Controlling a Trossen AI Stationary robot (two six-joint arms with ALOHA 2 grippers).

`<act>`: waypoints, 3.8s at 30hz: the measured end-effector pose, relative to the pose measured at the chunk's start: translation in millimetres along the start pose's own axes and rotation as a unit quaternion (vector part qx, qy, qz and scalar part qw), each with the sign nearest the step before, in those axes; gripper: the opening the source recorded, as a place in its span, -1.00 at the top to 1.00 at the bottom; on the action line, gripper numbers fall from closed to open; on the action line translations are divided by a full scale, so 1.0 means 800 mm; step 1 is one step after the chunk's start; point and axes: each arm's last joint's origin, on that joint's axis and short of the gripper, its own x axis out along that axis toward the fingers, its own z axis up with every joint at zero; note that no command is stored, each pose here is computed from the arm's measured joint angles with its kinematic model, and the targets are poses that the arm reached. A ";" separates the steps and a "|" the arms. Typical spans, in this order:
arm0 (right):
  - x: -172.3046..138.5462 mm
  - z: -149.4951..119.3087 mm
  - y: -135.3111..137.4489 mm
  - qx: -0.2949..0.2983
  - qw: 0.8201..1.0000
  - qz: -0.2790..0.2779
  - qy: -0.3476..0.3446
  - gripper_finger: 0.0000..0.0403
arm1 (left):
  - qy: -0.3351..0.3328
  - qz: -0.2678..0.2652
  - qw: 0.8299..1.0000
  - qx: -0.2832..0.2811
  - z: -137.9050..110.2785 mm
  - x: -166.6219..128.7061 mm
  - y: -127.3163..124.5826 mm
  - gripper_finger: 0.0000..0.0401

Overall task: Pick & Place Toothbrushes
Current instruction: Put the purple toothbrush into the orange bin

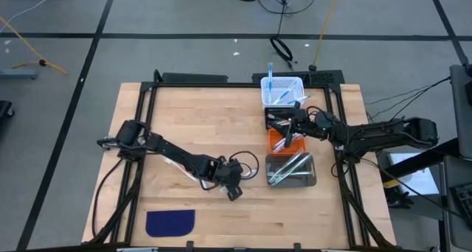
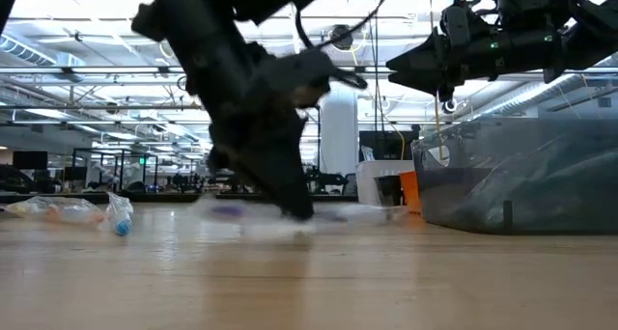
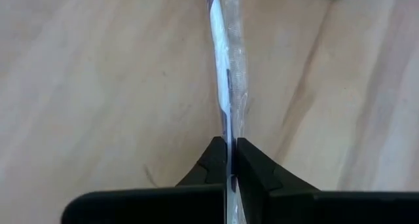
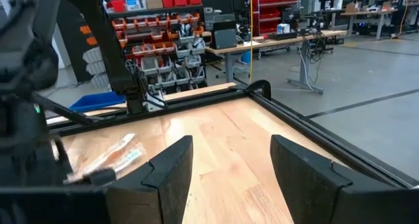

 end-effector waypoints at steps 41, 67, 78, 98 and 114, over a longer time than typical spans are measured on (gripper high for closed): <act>0.000 0.004 0.005 0.044 0.997 0.069 -0.007 0.03 | -0.321 0.076 0.940 0.089 0.138 -0.128 0.058 0.99; -0.003 0.021 0.015 0.048 0.991 0.103 -0.076 0.90 | -0.354 0.043 0.929 0.101 0.146 -0.103 0.053 0.93; -0.006 0.019 0.018 0.032 0.993 0.093 -0.063 0.91 | -0.351 0.054 0.926 0.127 0.146 -0.102 0.054 0.54; -0.088 -0.023 0.014 0.066 0.997 0.007 -0.045 0.91 | -0.298 0.067 0.937 0.173 0.127 -0.096 0.044 0.40; -0.112 -0.036 0.005 0.067 0.997 -0.038 0.001 0.91 | -0.268 0.077 0.943 0.180 0.121 -0.092 0.047 0.40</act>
